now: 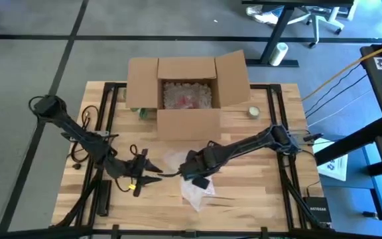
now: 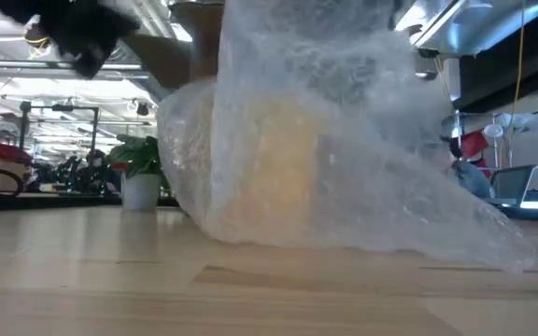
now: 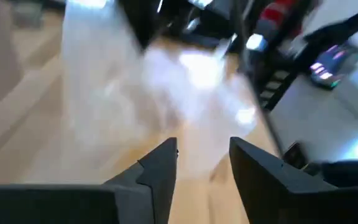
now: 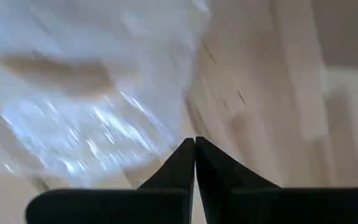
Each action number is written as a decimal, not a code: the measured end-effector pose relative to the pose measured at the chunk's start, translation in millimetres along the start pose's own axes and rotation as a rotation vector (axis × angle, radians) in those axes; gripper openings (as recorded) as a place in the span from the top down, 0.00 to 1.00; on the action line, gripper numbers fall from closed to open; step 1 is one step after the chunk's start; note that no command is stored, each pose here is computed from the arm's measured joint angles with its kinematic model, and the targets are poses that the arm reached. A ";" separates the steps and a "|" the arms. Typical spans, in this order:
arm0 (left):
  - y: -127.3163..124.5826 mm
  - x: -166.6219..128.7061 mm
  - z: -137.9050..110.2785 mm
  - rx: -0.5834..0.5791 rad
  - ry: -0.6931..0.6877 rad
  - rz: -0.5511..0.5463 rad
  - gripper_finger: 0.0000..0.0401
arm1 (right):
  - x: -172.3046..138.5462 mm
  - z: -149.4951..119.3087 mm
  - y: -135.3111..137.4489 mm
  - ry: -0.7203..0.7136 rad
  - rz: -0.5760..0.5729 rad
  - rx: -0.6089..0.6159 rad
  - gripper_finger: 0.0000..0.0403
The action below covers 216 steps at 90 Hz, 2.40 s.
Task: Wrap mug
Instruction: Wrap the yellow cup with bubble wrap
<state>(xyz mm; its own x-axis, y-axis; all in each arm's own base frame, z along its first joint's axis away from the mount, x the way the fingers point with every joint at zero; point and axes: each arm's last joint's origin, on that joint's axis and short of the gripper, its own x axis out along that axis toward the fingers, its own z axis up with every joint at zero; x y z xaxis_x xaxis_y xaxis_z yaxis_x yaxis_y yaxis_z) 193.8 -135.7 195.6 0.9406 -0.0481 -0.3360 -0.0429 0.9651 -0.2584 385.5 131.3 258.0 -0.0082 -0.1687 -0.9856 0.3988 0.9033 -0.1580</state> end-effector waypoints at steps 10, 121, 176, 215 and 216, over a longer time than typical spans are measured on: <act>-0.2 6.3 -10.6 0.003 0.023 0.050 0.67 | -16.1 -6.7 -6.1 -0.040 0.005 0.023 1.00; -5.7 34.6 -4.3 0.094 -0.221 0.072 0.67 | -0.1 38.4 23.2 -0.308 0.277 -0.149 1.00; -17.7 5.3 -55.1 -0.069 -0.006 0.201 0.67 | 84.6 64.5 36.3 -0.042 0.408 -0.318 1.00; 0.1 56.8 -61.0 0.017 -0.124 0.276 0.67 | 81.6 67.4 41.0 -0.085 0.471 -0.409 1.00; 0.3 57.6 -60.2 0.022 -0.131 0.275 0.67 | 81.7 67.4 41.1 -0.084 0.472 -0.409 1.00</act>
<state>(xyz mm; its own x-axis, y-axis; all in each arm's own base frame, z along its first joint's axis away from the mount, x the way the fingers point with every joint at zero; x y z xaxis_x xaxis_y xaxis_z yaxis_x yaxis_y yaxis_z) 227.7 -153.7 121.7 0.9302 0.2481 -0.2706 -0.2961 0.9428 -0.1534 463.0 128.0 175.0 0.1622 0.2699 -0.9491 -0.0412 0.9629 0.2668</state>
